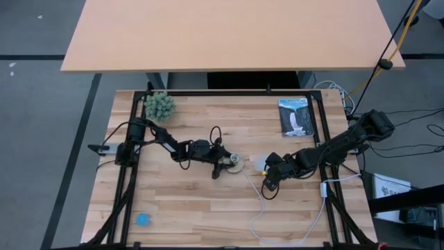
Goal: Screw lightbulb
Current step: Remove the white light bulb from the gold lamp
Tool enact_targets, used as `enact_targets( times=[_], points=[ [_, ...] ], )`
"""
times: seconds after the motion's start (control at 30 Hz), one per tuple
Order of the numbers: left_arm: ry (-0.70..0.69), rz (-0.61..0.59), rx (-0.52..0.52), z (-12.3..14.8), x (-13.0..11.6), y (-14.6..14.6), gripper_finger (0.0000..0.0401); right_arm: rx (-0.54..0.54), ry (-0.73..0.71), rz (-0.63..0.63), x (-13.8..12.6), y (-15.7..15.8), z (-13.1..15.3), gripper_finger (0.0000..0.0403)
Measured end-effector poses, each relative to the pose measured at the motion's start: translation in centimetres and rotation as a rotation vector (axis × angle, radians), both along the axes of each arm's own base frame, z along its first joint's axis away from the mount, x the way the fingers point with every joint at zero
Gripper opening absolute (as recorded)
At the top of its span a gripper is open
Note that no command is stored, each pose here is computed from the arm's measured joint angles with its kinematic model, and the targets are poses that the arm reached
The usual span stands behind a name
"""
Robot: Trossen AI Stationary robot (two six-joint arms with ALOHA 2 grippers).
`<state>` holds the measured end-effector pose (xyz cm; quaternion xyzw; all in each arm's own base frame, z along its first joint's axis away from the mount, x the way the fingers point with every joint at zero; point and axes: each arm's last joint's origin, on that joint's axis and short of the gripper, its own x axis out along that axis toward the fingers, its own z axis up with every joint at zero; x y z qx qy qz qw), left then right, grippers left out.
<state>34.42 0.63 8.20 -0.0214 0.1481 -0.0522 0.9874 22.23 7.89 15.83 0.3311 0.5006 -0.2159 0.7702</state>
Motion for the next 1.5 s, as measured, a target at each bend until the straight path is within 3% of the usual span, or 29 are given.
enact_targets(
  times=[0.57, 1.0, 1.13, 1.5],
  points=[
    [0.0, 0.0, 0.0, 0.0, 0.0, 0.0, 0.021, 0.068, 0.044, -0.065, 0.2, -1.3, -0.1, 0.0155],
    [0.0, 0.0, 0.0, 0.0, 0.0, 0.0, 0.021, 0.078, 0.05, -0.052, 0.3, -1.8, -0.1, 0.0235],
    [0.0, 0.0, 0.0, 0.0, 0.0, 0.0, 0.021, 0.147, 0.073, -0.022, 0.3, -1.6, -0.1, 0.0239],
    [0.0, -0.001, 0.0, 0.0, 0.0, 0.0, 0.021, 0.168, -0.047, -0.013, -0.5, -1.8, 2.4, 0.024]
  ],
)
